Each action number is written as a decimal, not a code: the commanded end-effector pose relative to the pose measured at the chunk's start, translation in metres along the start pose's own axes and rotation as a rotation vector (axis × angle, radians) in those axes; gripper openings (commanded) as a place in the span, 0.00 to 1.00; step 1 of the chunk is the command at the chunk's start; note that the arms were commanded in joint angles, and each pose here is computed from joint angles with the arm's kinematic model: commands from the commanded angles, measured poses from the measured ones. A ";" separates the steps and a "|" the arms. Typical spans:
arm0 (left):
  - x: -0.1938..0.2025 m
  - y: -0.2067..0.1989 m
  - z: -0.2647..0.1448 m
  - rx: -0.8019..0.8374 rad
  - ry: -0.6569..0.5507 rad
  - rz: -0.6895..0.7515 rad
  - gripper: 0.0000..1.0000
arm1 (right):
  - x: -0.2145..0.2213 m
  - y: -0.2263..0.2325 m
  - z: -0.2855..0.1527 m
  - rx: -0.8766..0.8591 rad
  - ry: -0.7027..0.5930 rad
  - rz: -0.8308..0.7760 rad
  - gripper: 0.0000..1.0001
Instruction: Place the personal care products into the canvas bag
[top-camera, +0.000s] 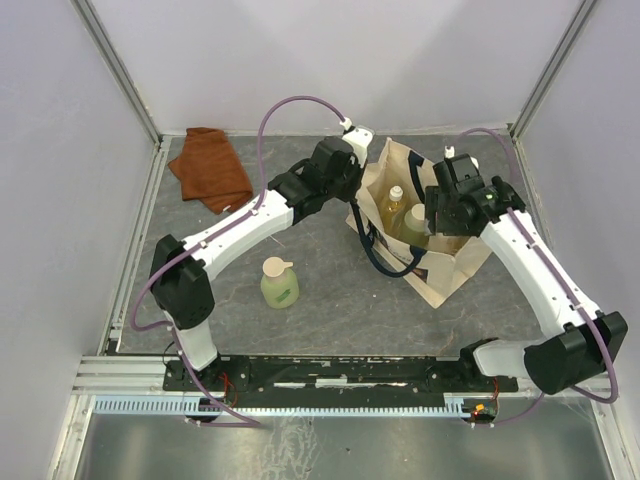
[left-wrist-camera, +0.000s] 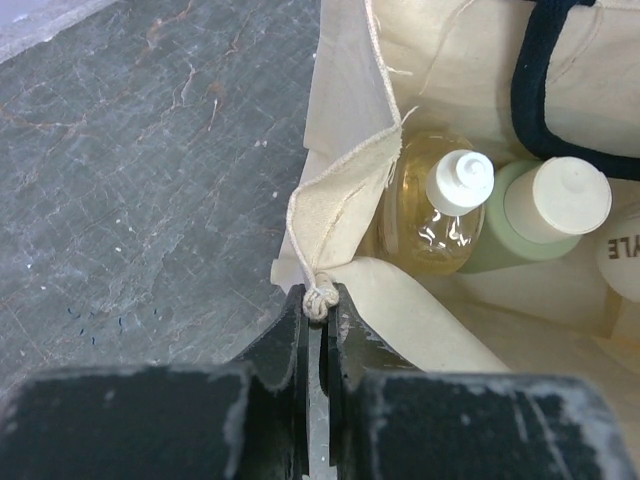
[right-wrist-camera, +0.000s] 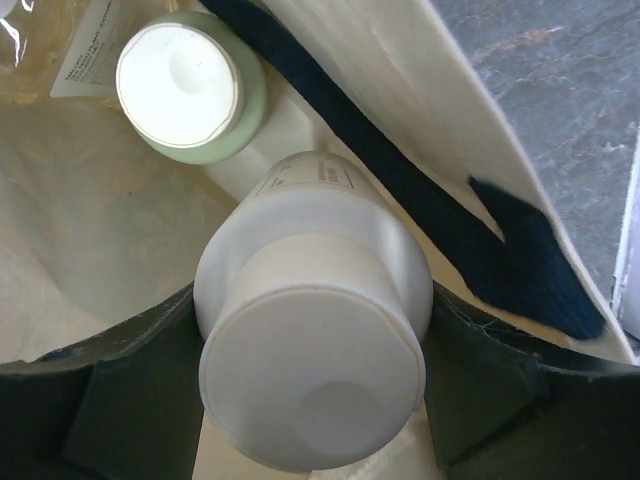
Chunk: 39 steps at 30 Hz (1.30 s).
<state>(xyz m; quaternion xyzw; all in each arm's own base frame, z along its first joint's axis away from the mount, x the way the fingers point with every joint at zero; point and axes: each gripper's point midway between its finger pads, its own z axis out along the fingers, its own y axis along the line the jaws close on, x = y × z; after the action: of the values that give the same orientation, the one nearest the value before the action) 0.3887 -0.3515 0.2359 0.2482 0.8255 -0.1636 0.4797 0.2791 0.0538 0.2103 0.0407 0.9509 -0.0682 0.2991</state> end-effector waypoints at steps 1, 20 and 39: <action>-0.024 0.012 -0.025 -0.037 -0.068 0.035 0.03 | -0.029 0.018 0.007 -0.070 -0.123 0.046 0.00; -0.029 0.007 -0.023 -0.010 -0.084 0.029 0.03 | 0.010 0.033 0.076 -0.038 -0.003 0.037 0.00; -0.023 0.007 -0.019 -0.010 -0.066 0.030 0.03 | 0.038 0.032 0.089 -0.028 0.083 0.014 0.57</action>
<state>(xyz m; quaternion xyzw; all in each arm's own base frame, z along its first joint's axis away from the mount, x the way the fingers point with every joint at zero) 0.3861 -0.3492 0.2364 0.2485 0.8258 -0.1636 0.4790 0.2953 0.0698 0.1019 0.0405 0.9679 -0.0630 0.2399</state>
